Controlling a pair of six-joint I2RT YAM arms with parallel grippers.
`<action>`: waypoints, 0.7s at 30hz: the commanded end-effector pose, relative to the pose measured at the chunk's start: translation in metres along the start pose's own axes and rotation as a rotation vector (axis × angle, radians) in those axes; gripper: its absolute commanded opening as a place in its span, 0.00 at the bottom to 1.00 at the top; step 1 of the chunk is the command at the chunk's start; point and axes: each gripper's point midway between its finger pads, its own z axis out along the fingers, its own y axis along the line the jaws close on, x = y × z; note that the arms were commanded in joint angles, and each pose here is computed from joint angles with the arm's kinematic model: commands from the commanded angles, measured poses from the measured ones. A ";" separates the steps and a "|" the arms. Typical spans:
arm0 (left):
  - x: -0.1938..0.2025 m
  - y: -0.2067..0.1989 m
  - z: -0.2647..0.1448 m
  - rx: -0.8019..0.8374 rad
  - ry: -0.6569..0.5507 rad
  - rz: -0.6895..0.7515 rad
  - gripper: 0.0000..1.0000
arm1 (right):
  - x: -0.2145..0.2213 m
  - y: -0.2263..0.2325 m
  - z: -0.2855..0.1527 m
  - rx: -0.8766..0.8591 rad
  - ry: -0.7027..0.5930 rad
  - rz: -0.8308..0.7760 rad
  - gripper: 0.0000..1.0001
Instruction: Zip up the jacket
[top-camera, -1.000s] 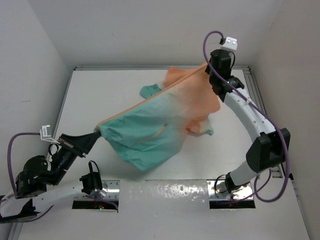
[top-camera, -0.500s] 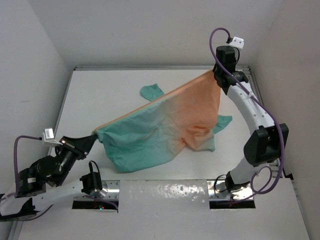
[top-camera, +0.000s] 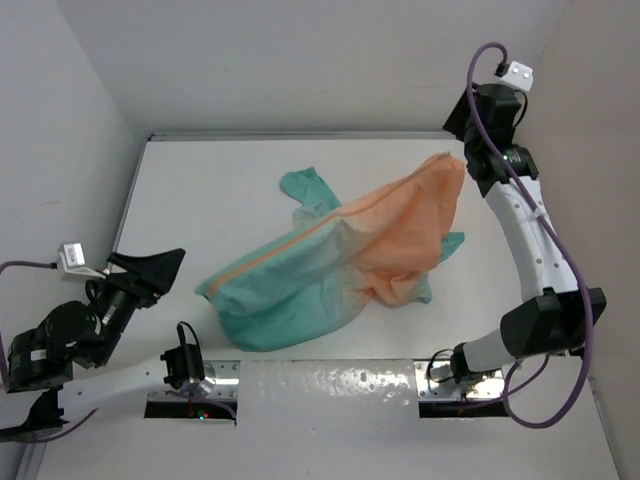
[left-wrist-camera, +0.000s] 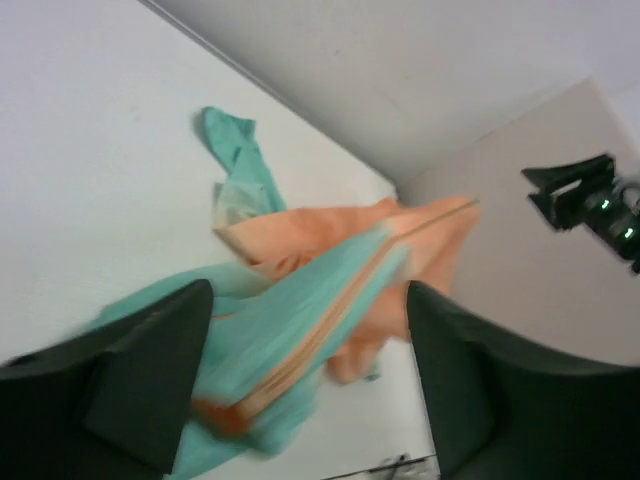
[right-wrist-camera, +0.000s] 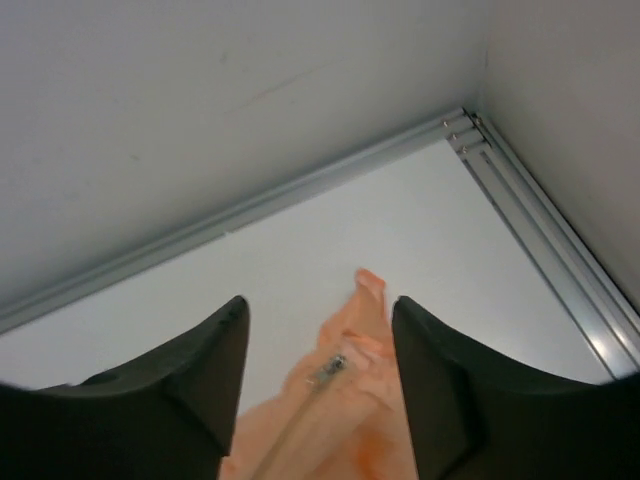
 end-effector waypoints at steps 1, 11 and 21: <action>-0.006 -0.027 0.009 0.003 -0.013 0.103 0.83 | -0.055 0.022 -0.031 -0.154 -0.061 0.066 0.62; 0.032 -0.090 0.025 0.128 0.124 0.219 1.00 | -0.051 0.032 -0.142 -0.481 -0.055 0.182 0.99; 0.085 -0.149 0.035 0.318 0.266 0.264 1.00 | 0.115 0.015 -0.269 -0.908 0.281 0.238 0.99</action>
